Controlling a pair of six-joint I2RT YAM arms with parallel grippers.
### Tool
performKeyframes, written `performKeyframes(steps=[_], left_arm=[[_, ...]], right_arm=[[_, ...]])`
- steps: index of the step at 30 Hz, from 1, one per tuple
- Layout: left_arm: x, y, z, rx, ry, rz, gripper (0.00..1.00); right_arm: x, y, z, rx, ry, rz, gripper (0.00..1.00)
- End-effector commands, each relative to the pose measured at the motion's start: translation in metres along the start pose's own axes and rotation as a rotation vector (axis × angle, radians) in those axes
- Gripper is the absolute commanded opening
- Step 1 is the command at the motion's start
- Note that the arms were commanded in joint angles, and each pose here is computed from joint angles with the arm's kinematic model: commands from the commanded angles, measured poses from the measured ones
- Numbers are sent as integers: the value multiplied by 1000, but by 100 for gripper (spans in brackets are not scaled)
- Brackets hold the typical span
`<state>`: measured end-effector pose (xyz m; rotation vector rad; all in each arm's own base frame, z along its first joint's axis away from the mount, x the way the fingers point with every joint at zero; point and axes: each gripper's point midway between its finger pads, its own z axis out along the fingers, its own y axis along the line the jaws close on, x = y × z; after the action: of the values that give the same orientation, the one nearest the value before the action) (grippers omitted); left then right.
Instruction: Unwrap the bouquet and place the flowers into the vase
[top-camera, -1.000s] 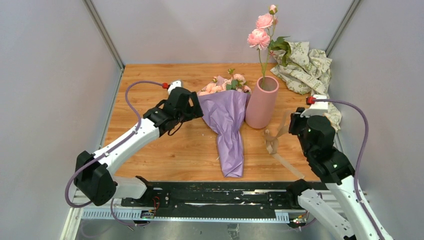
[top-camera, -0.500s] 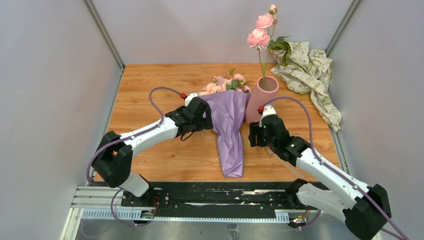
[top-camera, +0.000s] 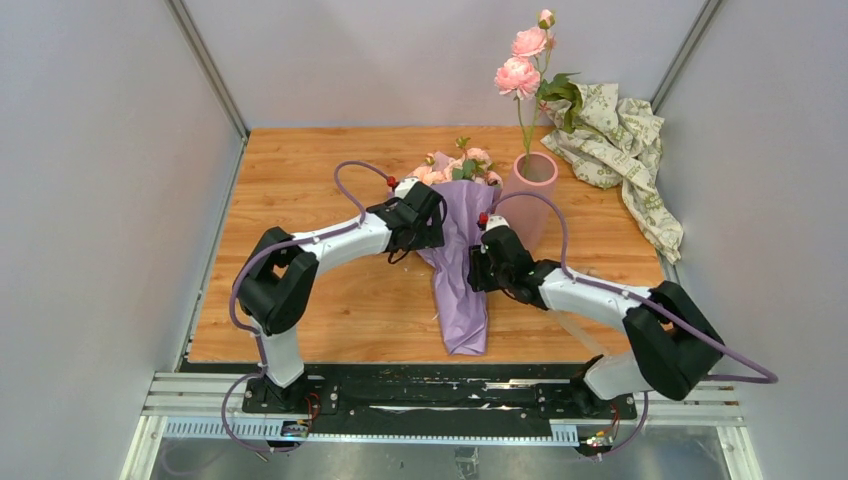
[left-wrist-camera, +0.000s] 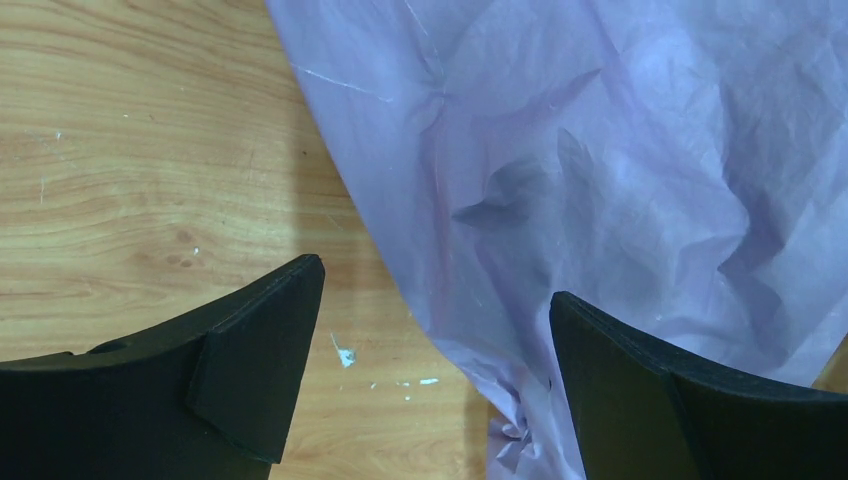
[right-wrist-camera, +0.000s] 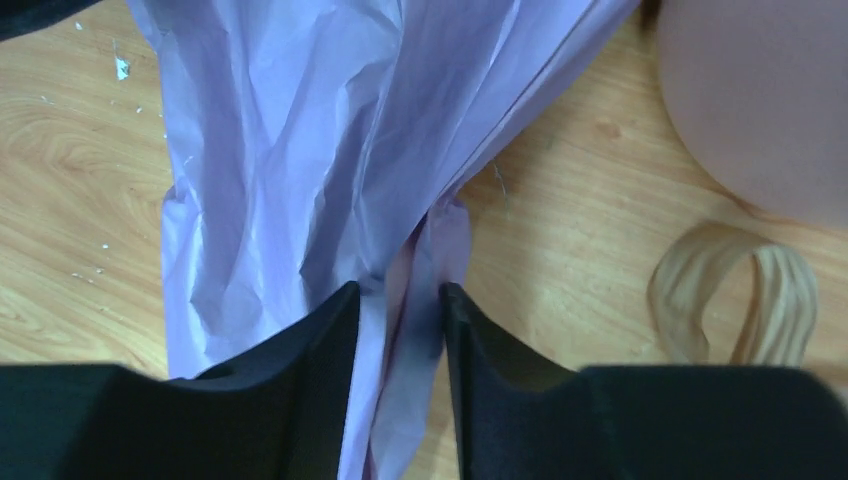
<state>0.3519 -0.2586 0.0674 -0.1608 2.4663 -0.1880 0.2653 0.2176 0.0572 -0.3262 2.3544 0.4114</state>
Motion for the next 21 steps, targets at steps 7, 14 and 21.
performKeyframes(steps=[7, 14, 21], left_arm=[[-7, 29, 32, -78, 33, -48, 94], [-25, 63, 60, -140, 58, -90, 94], [-75, 85, 58, -175, -1, -96, 94]], right_arm=[[-30, 26, 36, -47, -35, -20, 32], [-55, 39, 65, -52, -28, -54, 30], [-82, 49, 88, -48, -41, -91, 27]])
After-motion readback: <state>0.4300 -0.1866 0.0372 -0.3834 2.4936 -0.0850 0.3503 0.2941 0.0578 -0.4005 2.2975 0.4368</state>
